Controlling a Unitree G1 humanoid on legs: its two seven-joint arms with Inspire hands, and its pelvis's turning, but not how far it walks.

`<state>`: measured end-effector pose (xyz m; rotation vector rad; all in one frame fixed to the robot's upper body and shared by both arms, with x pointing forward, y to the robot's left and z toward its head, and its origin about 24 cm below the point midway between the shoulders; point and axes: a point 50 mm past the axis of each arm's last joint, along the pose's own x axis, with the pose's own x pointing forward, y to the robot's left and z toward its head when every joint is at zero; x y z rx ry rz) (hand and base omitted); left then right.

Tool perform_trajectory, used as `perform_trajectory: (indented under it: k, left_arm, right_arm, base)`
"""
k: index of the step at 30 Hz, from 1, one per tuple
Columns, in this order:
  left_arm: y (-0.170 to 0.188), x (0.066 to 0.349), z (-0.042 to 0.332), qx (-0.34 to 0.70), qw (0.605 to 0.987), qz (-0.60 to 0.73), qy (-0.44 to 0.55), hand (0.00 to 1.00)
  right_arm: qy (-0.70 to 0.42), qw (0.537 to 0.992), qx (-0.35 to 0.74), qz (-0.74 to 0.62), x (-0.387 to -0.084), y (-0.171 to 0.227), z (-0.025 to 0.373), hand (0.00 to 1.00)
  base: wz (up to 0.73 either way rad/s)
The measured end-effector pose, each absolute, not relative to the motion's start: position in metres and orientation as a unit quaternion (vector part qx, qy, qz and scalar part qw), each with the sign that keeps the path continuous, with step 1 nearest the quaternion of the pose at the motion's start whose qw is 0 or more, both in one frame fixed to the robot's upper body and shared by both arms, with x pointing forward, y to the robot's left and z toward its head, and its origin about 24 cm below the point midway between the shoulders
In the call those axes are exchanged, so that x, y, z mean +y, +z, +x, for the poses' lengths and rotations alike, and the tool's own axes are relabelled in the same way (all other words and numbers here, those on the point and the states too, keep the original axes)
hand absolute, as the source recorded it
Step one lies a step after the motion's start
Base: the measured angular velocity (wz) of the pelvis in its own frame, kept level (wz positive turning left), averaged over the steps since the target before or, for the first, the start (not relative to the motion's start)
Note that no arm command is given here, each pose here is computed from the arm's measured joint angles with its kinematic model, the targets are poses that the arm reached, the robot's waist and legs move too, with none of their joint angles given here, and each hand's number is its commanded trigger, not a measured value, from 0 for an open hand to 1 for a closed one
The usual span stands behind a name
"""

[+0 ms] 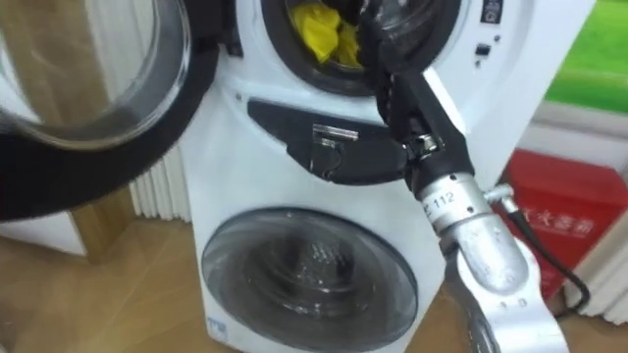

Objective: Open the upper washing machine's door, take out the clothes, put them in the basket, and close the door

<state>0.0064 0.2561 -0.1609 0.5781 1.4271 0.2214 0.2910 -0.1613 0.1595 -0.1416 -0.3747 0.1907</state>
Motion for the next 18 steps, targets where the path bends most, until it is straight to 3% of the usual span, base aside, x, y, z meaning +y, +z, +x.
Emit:
perform_trajectory:
  k: [11,18]
  left_arm:
    - [-0.161,0.256,0.005,0.646,0.715,0.246,0.103,0.0]
    - [-0.159,0.258,0.042,0.623,0.737,0.241,0.1,0.0]
  right_arm:
    - [0.053,0.979,-0.187,-0.061,-0.162,0.16,0.295,0.0]
    - [0.046,0.973,-0.209,-0.089,-0.161,0.165,0.288,0.0]
  base:
    - [-0.04]
    - [0.13]
